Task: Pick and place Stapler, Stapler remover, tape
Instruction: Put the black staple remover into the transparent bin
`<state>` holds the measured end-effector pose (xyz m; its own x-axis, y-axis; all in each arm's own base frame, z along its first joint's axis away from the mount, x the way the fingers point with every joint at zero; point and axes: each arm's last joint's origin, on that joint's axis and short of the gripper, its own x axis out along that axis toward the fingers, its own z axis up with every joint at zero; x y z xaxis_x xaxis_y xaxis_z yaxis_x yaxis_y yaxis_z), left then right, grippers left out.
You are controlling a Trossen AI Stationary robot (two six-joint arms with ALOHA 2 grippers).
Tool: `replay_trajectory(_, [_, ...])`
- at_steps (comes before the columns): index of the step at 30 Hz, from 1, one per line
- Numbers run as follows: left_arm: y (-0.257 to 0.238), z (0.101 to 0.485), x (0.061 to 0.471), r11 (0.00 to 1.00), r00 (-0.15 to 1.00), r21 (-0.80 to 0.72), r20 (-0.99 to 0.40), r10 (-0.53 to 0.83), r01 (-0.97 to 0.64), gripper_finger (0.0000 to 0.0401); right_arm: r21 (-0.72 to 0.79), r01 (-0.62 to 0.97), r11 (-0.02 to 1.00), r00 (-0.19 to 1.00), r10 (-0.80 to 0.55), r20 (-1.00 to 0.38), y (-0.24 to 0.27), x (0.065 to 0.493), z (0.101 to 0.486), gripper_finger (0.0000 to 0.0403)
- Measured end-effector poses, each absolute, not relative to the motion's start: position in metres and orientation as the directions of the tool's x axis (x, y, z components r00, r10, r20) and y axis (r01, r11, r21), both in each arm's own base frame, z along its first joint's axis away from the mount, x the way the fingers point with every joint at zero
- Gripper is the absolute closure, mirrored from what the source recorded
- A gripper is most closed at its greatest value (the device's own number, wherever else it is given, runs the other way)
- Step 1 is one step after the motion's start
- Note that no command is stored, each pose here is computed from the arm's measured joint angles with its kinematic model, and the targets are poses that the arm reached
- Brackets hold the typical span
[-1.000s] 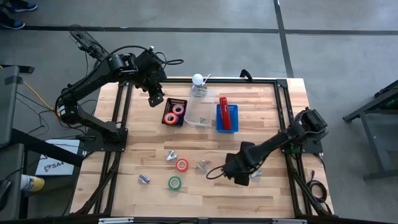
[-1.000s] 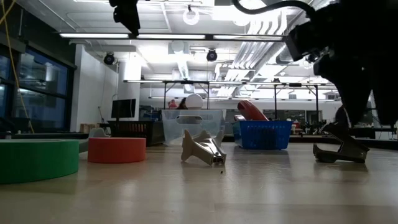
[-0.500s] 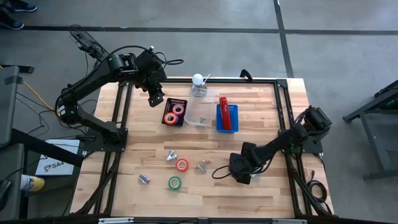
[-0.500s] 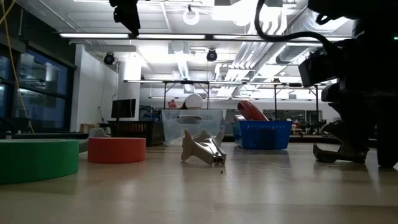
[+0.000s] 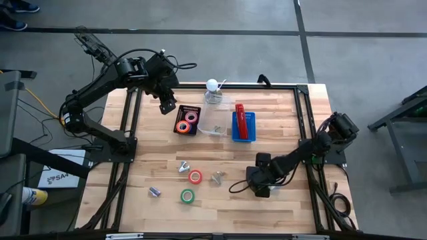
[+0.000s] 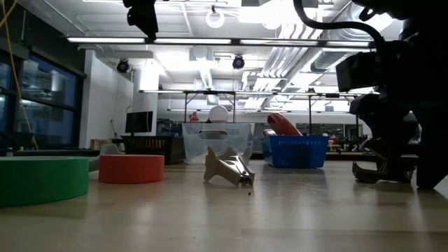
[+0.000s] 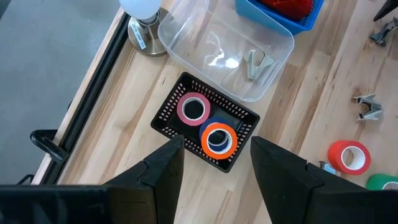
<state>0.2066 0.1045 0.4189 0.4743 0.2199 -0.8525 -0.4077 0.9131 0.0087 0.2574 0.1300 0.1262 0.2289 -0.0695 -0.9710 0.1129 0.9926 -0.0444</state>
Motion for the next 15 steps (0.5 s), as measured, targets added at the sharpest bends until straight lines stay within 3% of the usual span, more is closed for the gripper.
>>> replay_trajectory(15, [0.1048,0.4192,0.2072,0.903,0.479,-0.003,-0.849,0.225,-0.43,0.022,0.019,0.13,0.991,0.255,-0.015,-0.967,0.1243,0.2661,0.1255,0.0116])
